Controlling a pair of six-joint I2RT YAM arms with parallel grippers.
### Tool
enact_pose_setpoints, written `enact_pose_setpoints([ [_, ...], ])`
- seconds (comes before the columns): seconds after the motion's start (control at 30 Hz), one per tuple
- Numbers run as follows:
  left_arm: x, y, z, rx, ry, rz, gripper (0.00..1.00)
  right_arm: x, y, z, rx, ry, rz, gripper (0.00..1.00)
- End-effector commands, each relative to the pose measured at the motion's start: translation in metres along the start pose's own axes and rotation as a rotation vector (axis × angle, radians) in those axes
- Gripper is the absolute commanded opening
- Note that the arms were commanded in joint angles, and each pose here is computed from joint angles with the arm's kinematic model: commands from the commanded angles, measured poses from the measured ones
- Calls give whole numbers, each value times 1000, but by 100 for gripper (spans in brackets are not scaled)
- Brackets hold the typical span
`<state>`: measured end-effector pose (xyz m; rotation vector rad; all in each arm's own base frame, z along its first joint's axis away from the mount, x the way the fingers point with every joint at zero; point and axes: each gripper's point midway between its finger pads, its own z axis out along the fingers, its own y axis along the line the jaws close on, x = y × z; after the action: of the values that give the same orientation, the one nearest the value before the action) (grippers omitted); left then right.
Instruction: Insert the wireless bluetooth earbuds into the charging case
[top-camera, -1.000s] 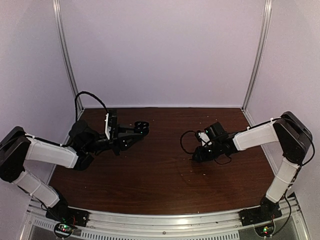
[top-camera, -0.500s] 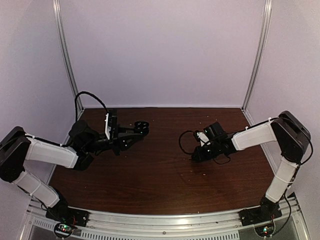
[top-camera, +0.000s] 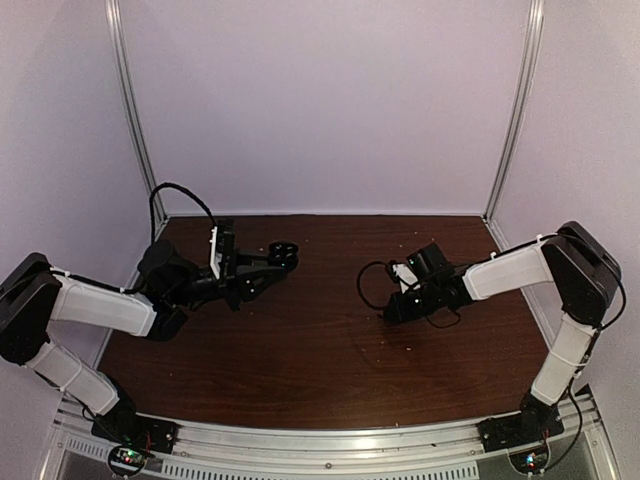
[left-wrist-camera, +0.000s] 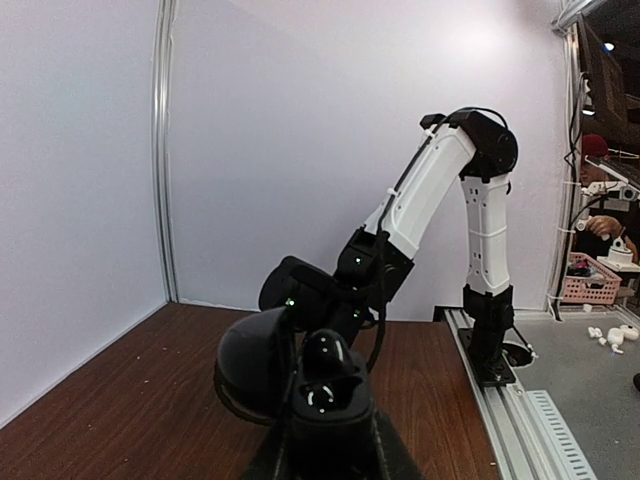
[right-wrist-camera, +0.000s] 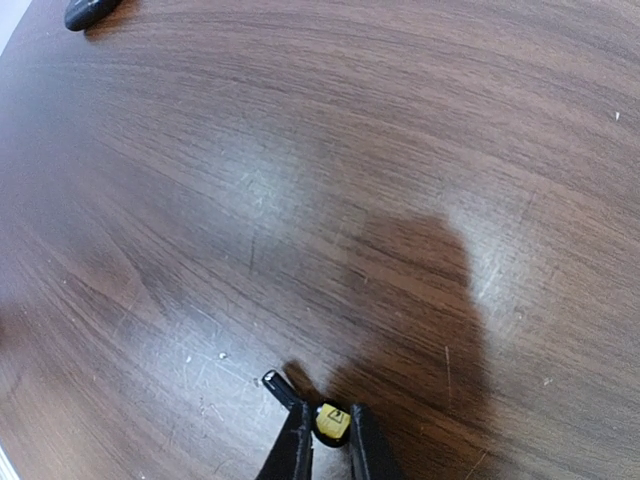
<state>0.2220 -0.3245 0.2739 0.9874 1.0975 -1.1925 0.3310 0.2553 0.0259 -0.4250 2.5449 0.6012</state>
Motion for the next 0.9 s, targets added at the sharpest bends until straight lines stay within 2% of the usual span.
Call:
enact_pose_setpoints([
  [0.0, -6, 2, 1, -8, -15, 31, 0, -13, 3, -11, 4, -29, -29, 12],
  [0.3, 1, 6, 2, -17, 1, 15, 0, -30, 9, -33, 7, -85, -101, 12],
  [0.67, 3, 8, 2, -22, 8, 9, 0, 4, 34, -24, -51, 45, -270, 12],
  [0.87, 4, 9, 2, -21, 10, 6, 0, 33, 51, -4, -6, 141, -380, 11],
])
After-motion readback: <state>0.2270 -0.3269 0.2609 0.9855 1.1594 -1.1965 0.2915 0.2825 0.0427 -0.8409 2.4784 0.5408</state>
